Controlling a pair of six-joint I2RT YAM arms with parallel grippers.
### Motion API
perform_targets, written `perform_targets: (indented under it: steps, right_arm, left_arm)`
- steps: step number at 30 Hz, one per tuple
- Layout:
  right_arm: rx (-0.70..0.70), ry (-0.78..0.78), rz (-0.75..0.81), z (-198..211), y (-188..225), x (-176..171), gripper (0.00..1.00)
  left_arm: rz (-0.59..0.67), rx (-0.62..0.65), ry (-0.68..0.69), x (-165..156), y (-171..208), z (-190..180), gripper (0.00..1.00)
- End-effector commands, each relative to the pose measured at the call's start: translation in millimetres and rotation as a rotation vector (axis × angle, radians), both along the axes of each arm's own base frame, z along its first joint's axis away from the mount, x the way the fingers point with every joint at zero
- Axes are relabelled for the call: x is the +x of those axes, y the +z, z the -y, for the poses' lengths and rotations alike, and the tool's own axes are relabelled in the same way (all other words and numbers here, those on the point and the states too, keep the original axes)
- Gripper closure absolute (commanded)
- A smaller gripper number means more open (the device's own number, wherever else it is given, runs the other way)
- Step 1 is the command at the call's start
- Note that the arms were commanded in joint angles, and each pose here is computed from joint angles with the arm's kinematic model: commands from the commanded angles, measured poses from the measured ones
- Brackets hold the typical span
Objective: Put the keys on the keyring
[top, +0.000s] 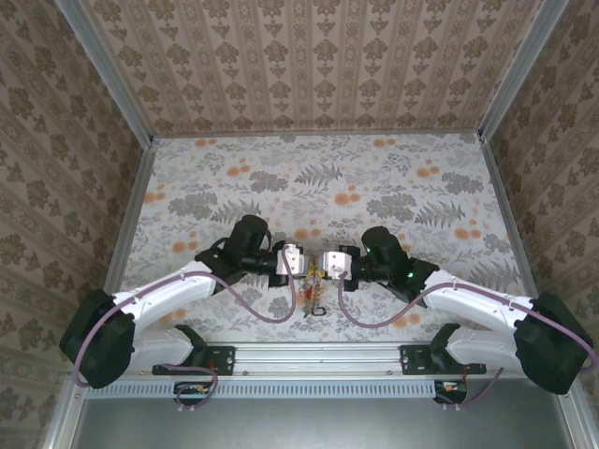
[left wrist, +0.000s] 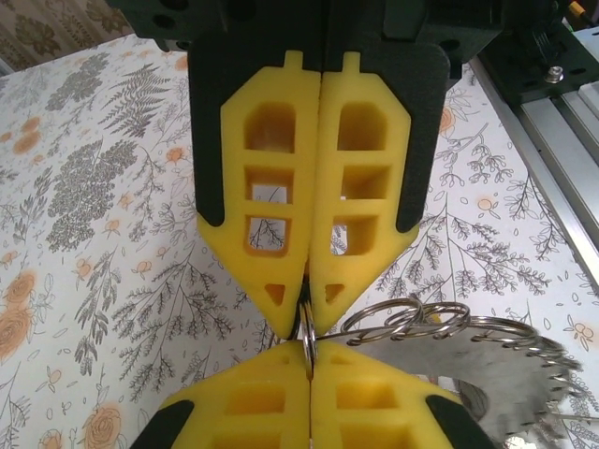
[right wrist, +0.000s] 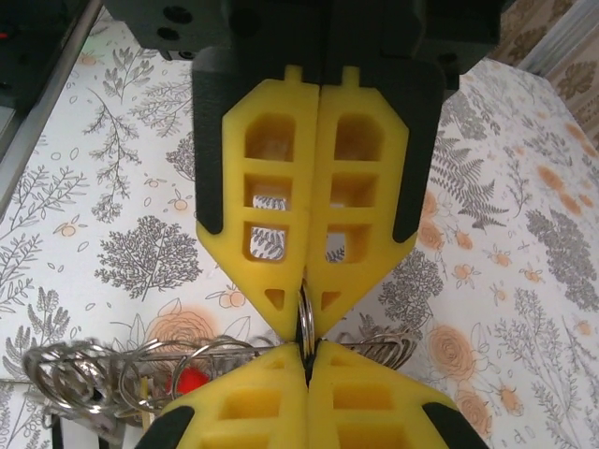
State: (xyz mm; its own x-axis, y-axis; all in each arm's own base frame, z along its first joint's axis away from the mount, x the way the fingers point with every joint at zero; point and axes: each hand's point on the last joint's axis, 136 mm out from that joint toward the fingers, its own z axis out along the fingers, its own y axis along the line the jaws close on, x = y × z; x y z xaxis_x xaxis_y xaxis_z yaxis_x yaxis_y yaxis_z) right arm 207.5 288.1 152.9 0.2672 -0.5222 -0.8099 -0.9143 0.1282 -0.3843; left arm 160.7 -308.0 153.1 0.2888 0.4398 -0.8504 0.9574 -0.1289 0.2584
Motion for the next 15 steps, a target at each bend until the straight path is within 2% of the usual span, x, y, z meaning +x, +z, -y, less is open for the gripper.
perform_targets:
  steps: [1, 3, 8, 12, 15]
  right_arm:
    - [0.065, 0.006, 0.006, -8, 13, 1, 1.00]
    - [0.108, -0.008, -0.010, -8, 13, 3, 1.00]
    - [0.220, -0.009, -0.038, -10, 21, 2, 1.00]
    - [0.255, 0.027, -0.058, -11, 24, -6, 1.00]
    - [0.262, 0.034, -0.068, -12, 23, -7, 1.00]
  left_arm:
    - [-0.027, -0.040, -0.008, 0, 13, 6, 0.85]
    - [-0.043, -0.048, -0.011, -3, 11, 5, 0.79]
    - [-0.068, -0.071, 0.005, -4, 5, 1, 0.77]
    - [-0.067, -0.089, 0.025, 0, 7, 0, 0.77]
    - [-0.057, -0.100, 0.024, 2, 10, 1, 0.84]
